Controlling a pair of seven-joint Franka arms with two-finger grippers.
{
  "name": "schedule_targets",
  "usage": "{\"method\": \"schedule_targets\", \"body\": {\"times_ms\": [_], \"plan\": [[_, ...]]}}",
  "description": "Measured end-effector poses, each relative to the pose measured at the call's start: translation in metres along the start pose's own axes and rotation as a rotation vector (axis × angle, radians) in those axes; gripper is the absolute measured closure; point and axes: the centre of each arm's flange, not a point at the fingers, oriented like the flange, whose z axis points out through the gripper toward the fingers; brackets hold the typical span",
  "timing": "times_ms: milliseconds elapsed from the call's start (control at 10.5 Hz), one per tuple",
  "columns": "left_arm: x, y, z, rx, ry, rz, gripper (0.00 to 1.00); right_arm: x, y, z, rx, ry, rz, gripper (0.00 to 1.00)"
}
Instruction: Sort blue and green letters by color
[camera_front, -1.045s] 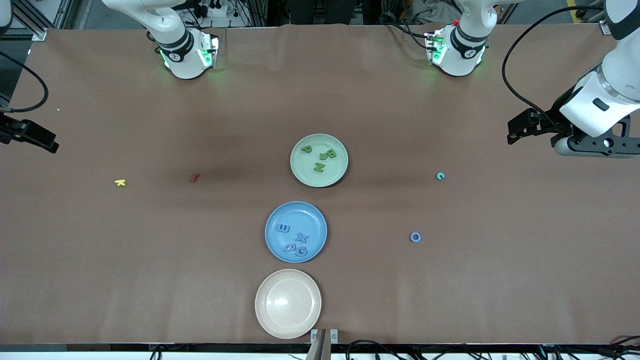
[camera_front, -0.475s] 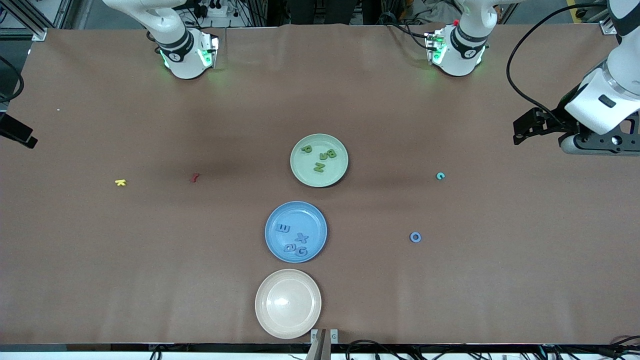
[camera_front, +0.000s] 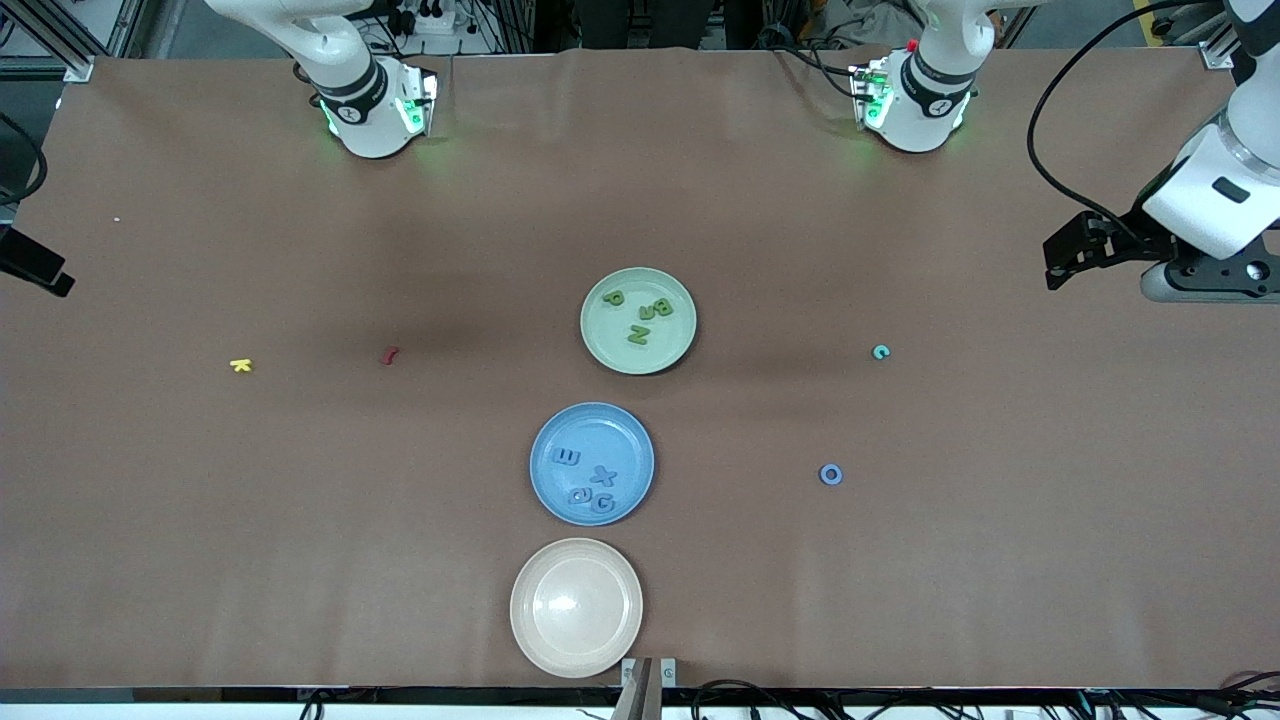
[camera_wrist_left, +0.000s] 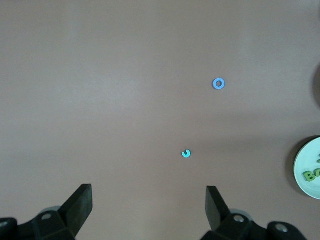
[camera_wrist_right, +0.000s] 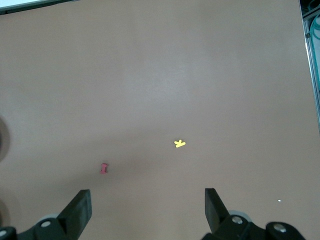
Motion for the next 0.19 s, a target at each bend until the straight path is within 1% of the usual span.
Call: {"method": "schedule_targets", "body": {"times_ms": [190], "plan": [[-0.0015,0.0003,-0.0035,0.001,0.005,0.0,0.0,0.0016,-0.0011,-0.0002,0.001,0.01,-0.002,0.0]]}}
